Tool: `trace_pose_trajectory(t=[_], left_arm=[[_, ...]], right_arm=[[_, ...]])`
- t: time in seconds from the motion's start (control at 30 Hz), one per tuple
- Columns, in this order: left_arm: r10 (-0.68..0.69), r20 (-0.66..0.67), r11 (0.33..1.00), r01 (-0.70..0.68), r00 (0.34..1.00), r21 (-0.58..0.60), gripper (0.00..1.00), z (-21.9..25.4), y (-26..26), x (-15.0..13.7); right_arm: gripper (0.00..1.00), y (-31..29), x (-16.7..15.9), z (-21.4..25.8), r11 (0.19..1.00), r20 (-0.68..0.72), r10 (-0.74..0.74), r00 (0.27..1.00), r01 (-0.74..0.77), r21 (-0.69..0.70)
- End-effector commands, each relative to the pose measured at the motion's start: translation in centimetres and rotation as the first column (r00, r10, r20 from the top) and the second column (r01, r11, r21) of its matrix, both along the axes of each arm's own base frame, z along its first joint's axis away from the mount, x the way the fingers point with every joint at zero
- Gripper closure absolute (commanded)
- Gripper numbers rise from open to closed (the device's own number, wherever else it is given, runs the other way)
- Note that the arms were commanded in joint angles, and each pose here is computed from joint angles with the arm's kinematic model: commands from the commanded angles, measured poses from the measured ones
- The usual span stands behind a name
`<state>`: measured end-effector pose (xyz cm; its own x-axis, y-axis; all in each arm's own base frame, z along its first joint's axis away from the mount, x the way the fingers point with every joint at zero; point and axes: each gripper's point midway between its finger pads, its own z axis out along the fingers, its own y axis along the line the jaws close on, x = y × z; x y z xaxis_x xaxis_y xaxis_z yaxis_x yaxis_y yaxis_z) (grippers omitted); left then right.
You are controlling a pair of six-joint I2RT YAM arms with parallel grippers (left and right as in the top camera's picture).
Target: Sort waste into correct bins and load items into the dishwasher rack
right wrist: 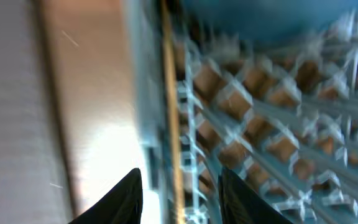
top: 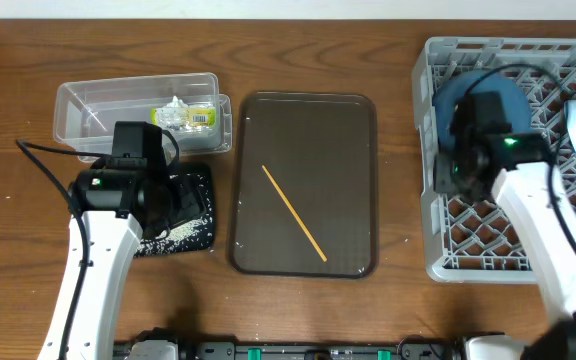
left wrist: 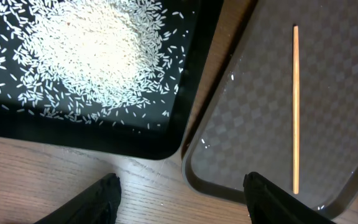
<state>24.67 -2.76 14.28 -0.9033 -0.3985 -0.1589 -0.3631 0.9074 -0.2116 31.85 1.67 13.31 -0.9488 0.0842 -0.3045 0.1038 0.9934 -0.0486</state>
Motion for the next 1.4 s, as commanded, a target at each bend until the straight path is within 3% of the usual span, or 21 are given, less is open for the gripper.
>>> trace_pose_trajectory(t=[0.0,0.13,0.37,0.7,0.9,1.03,1.2,1.37], left_arm=[[-0.002,0.011,1.0,0.002,1.0,0.011,0.33,0.4,0.3,0.3],[-0.002,0.012,1.0,0.002,1.0,0.011,0.33,0.4,0.3,0.3],[-0.002,0.012,1.0,0.002,1.0,0.011,0.34,0.4,0.3,0.3],[-0.002,0.011,1.0,0.002,1.0,0.011,0.34,0.4,0.3,0.3],[-0.002,0.011,1.0,0.002,1.0,0.011,0.33,0.4,0.3,0.3],[-0.001,0.011,1.0,0.001,1.0,0.011,0.33,0.4,0.3,0.3],[-0.001,0.011,1.0,0.001,1.0,0.011,0.34,0.4,0.3,0.3],[-0.001,0.011,1.0,0.001,1.0,0.011,0.33,0.4,0.3,0.3]], right_arm=[[0.6,4.3,1.6,4.8,0.977,0.172,0.123,0.977,-0.15,0.153],[0.56,10.1,1.2,5.8,0.899,0.231,0.275,0.933,-0.335,0.281],[0.43,17.5,-1.2,2.2,0.813,0.145,0.481,0.865,-0.502,0.296],[0.44,25.2,-5.2,-6.9,0.711,-0.052,0.676,0.735,-0.633,0.307],[0.48,26.2,-7.3,-12.1,0.717,-0.186,0.694,0.696,-0.645,0.265],[0.59,25.1,-7.5,-14.5,0.778,-0.262,0.628,0.733,-0.604,0.173],[0.99,24.8,-7.3,-14.9,0.793,-0.27,0.608,0.747,-0.588,0.157],[0.99,23.8,-6.9,-14.0,0.811,-0.276,0.584,0.763,-0.564,0.157]])
